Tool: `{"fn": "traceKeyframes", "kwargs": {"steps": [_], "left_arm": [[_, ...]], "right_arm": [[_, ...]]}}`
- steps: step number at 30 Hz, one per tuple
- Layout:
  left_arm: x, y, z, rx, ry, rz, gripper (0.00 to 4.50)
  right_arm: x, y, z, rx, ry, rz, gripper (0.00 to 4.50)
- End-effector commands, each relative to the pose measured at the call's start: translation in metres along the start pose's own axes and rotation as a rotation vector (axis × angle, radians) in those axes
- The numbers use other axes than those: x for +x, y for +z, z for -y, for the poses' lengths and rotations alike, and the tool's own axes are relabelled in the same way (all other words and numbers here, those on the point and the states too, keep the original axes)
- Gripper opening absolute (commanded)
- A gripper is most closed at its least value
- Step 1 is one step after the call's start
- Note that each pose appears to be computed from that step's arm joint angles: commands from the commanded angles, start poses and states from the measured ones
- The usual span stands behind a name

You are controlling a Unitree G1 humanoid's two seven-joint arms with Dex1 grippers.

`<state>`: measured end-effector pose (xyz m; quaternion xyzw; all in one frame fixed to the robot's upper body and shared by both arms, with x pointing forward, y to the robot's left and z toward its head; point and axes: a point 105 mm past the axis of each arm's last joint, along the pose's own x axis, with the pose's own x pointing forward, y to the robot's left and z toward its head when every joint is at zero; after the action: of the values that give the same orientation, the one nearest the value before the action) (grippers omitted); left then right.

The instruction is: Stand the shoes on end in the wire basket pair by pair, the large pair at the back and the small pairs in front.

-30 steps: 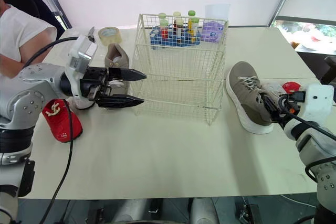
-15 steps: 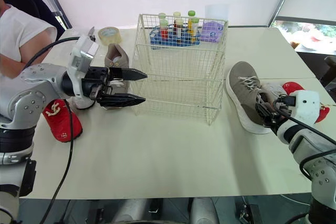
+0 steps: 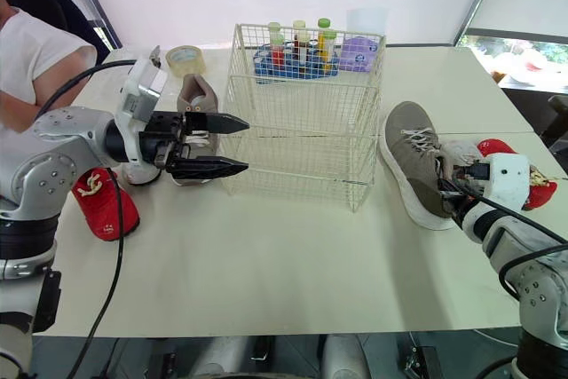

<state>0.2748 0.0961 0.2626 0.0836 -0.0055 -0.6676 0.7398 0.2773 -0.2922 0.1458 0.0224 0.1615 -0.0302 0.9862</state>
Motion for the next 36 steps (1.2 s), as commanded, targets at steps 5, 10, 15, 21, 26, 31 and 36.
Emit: {"fn": "traceKeyframes", "kwargs": {"steps": [5,10,15,21,26,31,36], "left_arm": [[-0.002,0.013,0.001,0.061,0.0,0.022,3.96],[-0.005,0.018,-0.004,0.057,0.014,0.044,3.96],[-0.007,0.028,-0.012,0.035,0.024,0.094,3.96],[-0.008,0.044,-0.025,0.002,0.018,0.157,3.96],[-0.023,0.061,-0.048,-0.065,0.048,0.219,3.96],[-0.033,0.075,-0.064,-0.094,0.056,0.243,3.96],[-0.035,0.082,-0.069,-0.115,0.045,0.243,3.96]], "right_arm": [[-0.004,-0.006,-0.006,0.01,0.024,-0.023,0.13],[-0.018,0.056,0.012,-0.013,-0.06,0.169,0.13],[-0.039,0.121,0.013,-0.036,-0.105,0.342,0.13],[-0.074,0.192,-0.004,-0.164,-0.099,0.583,0.13],[-0.111,0.229,-0.067,-0.589,0.151,0.799,0.13],[-0.127,0.233,-0.11,-0.879,0.325,0.958,0.13],[-0.116,0.214,-0.134,-1.156,0.374,1.015,0.13]]}}
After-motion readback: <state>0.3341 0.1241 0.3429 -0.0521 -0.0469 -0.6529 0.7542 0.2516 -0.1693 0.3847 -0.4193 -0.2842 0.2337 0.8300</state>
